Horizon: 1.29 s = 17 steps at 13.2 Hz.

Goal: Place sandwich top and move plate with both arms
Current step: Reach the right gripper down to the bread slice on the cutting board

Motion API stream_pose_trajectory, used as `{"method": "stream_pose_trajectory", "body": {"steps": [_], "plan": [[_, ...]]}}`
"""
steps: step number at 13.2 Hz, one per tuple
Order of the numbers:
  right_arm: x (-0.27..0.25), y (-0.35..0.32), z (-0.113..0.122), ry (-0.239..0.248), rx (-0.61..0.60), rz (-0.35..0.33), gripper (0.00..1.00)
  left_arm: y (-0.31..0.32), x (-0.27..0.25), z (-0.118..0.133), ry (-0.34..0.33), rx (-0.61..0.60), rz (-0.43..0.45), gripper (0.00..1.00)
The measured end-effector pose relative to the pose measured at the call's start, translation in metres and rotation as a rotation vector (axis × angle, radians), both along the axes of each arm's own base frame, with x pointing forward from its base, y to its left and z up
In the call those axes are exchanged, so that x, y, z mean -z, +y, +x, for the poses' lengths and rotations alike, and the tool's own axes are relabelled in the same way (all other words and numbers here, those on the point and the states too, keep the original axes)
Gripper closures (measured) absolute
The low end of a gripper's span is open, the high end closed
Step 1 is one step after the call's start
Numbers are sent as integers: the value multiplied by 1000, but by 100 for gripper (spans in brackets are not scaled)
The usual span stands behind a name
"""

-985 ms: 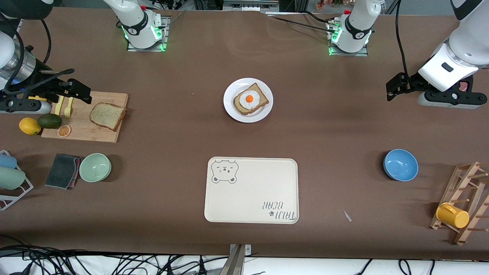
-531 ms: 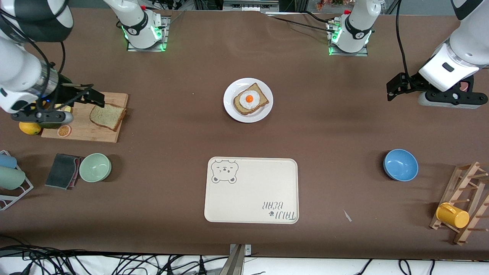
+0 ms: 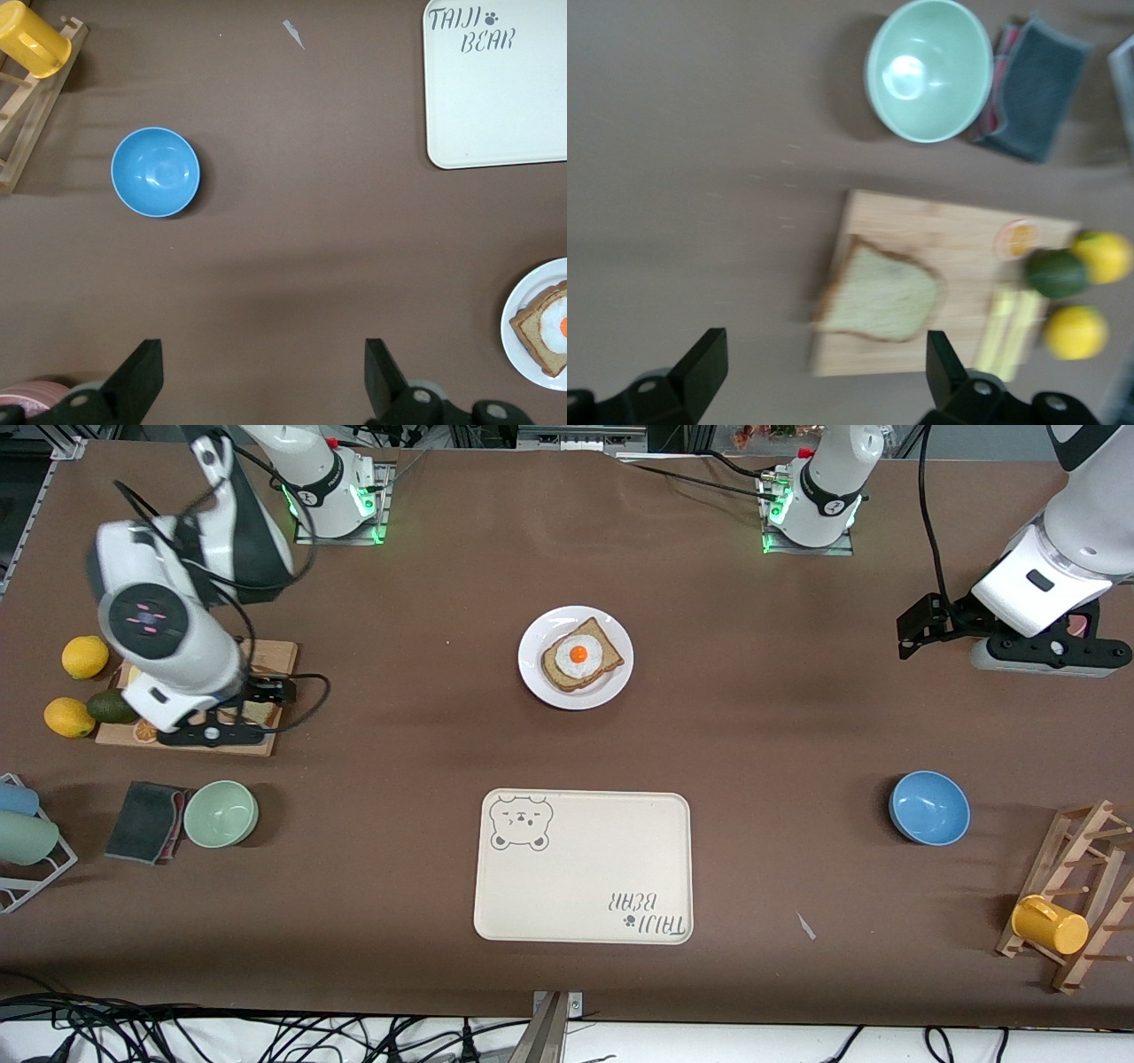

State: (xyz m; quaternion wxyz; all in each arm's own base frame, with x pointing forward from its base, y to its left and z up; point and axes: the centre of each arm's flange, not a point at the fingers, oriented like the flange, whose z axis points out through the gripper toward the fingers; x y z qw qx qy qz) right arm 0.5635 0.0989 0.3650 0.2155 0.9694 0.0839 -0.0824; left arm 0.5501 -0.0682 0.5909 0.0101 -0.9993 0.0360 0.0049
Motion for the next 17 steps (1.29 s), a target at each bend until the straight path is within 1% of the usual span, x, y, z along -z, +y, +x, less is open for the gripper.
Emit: {"method": "stream_pose_trajectory", "body": {"steps": [1, 2, 3, 5, 8, 9, 10, 11, 13, 15, 17], "plan": [[17, 7, -6, 4, -18, -67, 1, 0, 0, 0, 0, 0, 0, 0], [33, 11, -12, 8, -7, -102, 0, 0, 0, 0, 0, 0, 0, 0], [47, 11, -16, 10, 21, -122, 0, 0, 0, 0, 0, 0, 0, 0], [74, 9, -24, -2, 89, -174, 1, 0, 0, 0, 0, 1, 0, 0], [135, 11, -55, -11, 68, -311, 0, -1, 0, 0, 0, 2, 0, 0], [156, 10, -67, -25, 68, -352, 0, -1, 0, 0, 0, 2, 0, 0], [173, 8, -76, -39, 80, -378, 0, -1, 0, 0, 0, 2, 0, 0], [187, 8, -81, -44, 94, -391, 1, -1, 0, 0, 0, 2, 0, 0], [198, 7, -85, -38, 100, -397, 1, -2, 0, 0, 1, 3, 0, 0], [201, 7, -85, -45, 107, -403, 18, -2, 0, 0, 1, 4, 0, 0], [204, 7, -87, -49, 117, -405, 21, -2, 0, 0, 1, 4, 0, 0]]}}
